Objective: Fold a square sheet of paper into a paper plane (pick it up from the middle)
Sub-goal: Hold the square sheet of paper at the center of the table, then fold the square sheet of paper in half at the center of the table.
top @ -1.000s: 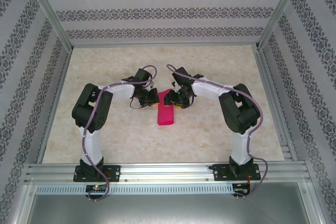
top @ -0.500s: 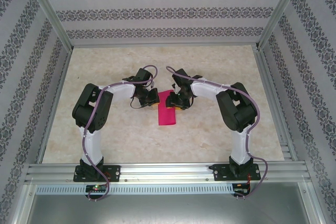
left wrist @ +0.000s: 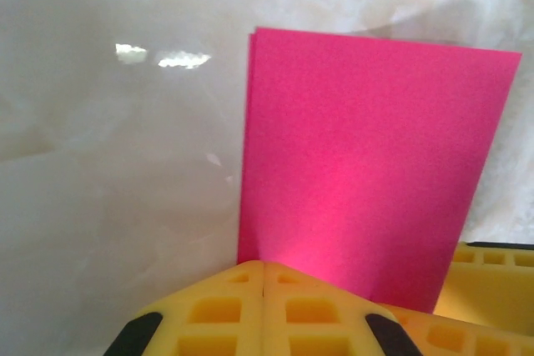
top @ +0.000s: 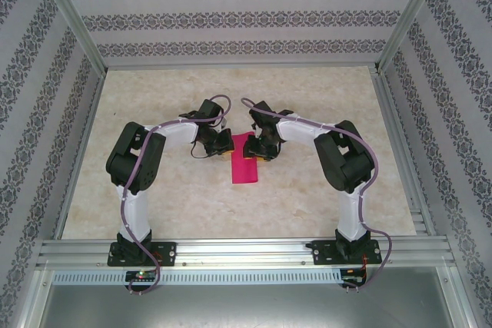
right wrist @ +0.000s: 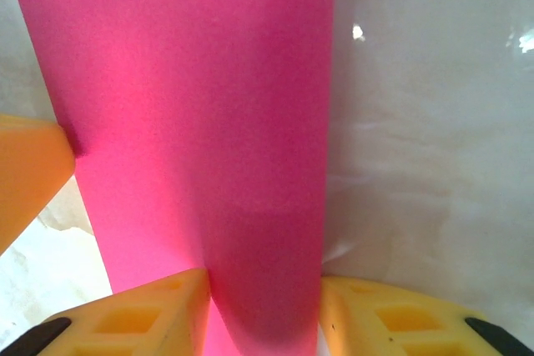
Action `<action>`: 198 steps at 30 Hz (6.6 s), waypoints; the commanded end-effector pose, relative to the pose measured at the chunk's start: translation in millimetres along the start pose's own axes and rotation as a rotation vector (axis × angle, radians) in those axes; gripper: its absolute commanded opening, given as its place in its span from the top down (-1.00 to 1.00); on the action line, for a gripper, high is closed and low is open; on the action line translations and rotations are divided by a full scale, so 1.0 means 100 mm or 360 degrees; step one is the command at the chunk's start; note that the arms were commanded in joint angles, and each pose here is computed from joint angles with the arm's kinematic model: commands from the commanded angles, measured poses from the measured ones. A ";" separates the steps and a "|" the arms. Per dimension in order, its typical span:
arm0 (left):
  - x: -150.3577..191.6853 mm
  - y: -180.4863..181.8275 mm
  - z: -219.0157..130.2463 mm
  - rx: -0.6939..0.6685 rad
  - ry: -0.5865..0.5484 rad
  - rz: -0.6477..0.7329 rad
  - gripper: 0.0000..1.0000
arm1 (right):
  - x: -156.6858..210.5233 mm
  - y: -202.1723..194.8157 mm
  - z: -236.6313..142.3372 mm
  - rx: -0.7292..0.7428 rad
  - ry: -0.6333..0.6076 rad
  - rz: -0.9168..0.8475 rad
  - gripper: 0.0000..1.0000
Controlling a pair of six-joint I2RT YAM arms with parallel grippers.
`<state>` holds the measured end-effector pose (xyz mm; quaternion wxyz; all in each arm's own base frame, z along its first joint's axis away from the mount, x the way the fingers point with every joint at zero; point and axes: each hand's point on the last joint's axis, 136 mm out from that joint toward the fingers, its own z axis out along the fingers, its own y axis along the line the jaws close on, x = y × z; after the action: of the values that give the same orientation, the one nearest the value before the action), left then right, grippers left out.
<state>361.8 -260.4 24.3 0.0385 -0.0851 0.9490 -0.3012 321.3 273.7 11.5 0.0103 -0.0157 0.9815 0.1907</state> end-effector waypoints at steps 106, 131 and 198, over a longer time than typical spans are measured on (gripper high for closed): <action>0.53 0.62 0.26 -0.0383 0.0160 -0.0105 1.00 | -0.16 0.44 -0.23 -0.0226 -0.0197 -0.0070 0.80; 0.64 0.86 0.25 -0.0515 0.0180 -0.0174 1.00 | -0.05 -0.09 0.09 -0.0084 -0.0077 -0.0013 0.78; 0.80 1.07 0.30 -0.0622 0.0270 -0.0131 1.00 | -0.77 0.21 -0.16 -0.0450 -0.0318 -0.0134 0.91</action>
<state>340.8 -268.5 13.3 0.0408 -0.0697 0.9546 -0.2867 388.1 290.7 40.6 0.1147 -0.0497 0.9368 0.3267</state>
